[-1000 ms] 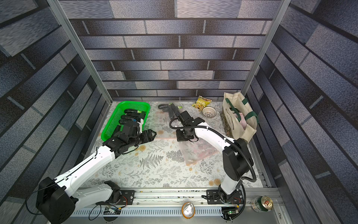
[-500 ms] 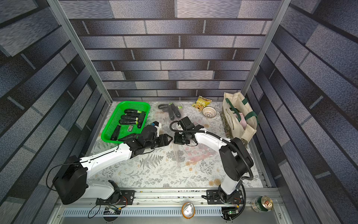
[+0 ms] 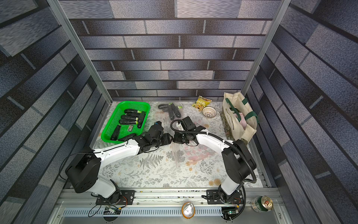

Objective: Place the eggplant in a zip-top bag and seal the zipper
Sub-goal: Open the zipper of the food storage bag at the center of the board.

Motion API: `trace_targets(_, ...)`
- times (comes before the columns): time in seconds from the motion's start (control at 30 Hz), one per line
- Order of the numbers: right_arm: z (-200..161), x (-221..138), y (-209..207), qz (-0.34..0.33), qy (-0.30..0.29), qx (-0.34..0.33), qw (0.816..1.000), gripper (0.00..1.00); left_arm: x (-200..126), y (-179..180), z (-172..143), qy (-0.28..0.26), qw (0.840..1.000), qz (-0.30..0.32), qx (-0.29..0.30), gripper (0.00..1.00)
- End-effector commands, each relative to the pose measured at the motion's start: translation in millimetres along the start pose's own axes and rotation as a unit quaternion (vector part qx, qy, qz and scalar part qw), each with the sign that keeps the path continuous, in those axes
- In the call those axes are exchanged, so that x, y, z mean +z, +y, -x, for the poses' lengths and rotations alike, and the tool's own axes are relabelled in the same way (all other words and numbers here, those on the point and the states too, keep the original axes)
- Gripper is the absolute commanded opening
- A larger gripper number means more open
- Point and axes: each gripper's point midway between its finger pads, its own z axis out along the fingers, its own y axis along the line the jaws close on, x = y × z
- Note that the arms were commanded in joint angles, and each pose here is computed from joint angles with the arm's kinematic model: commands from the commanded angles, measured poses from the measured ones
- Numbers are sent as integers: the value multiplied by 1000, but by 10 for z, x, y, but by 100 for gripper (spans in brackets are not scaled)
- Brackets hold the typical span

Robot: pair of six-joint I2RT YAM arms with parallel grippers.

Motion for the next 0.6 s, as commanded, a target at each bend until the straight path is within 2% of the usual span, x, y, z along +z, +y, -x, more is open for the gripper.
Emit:
trace_targets(0.0,23,-125,58,-2,-17,-8,1000,0,-1,98,12,-4,999,40,11,51)
trace_targets(0.1,26,-145,40,-9,-20,-5,1000,0,-4,186,-69,9,998,58,13,47)
trace_targets(0.2,39,-158,15,-16,-26,1,1000,0,8,159,-107,10,999,47,9,38)
trace_targets(0.27,52,-164,22,-14,-31,4,999,0,34,64,-126,9,1000,24,2,34)
trace_targets(0.43,85,-195,116,7,-43,11,999,0,128,-127,-204,8,999,-24,-25,30)
trace_targets(0.57,-43,-218,-14,-11,-45,22,999,0,174,-122,-233,2,999,-15,-50,10)
